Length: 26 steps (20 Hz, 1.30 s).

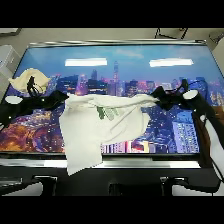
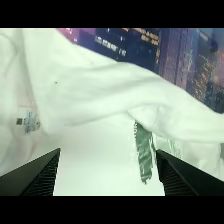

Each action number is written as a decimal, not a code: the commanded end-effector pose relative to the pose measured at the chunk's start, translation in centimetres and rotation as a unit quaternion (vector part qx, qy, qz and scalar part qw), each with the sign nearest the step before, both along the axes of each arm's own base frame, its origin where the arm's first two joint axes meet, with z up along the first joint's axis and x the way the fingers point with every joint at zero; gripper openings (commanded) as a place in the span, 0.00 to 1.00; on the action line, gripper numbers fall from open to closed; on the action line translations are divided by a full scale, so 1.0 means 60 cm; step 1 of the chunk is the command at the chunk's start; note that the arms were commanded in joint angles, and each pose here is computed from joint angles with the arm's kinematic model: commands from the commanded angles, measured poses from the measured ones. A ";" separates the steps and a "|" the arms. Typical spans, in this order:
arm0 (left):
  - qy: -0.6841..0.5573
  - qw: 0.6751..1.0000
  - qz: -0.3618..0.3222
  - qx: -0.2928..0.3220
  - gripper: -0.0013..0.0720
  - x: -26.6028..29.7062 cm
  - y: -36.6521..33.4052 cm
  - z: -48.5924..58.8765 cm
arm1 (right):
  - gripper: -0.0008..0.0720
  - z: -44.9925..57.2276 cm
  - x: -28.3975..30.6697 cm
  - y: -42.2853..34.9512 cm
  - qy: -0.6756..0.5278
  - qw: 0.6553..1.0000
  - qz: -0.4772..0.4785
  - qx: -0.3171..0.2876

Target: Fold the clothes and pants, and hang the long-sleeved shirts on hangers.

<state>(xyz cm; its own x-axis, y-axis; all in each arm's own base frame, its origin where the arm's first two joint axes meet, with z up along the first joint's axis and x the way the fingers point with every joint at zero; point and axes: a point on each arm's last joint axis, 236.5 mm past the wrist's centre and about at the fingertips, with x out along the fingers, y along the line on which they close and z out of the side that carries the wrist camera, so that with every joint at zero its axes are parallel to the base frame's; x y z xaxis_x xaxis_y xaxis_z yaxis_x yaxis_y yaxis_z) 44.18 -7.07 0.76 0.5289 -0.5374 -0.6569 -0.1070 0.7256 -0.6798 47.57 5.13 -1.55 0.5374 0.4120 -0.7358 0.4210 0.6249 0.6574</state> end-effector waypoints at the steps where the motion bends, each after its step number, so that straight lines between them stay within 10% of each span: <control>1: 0.122 0.991 -0.060 0.017 1.00 -0.105 0.078 -0.021 | 0.83 0.032 -0.073 -0.104 0.056 0.994 0.089 -0.027; 7: 0.298 0.951 -0.071 -0.044 0.99 -0.288 0.088 -0.122 | 0.88 -0.043 -0.240 -0.144 0.215 0.969 0.122 0.023; 10: 0.312 0.943 -0.093 -0.067 0.81 -0.327 0.027 -0.163 | 0.88 -0.074 -0.246 -0.102 0.221 0.965 0.138 0.023; 15: 0.318 0.939 -0.116 -0.052 0.80 -0.346 -0.015 -0.190 | 0.90 -0.093 -0.208 -0.054 0.187 0.970 0.156 -0.015; 20: 0.281 0.954 -0.091 -0.054 0.11 -0.301 -0.042 -0.192 | 0.90 -0.120 -0.183 0.015 0.178 0.969 0.169 0.014; 26: 0.248 0.961 -0.104 -0.065 0.06 -0.290 -0.053 -0.165 | 0.81 -0.131 -0.120 0.077 0.123 0.982 0.141 0.021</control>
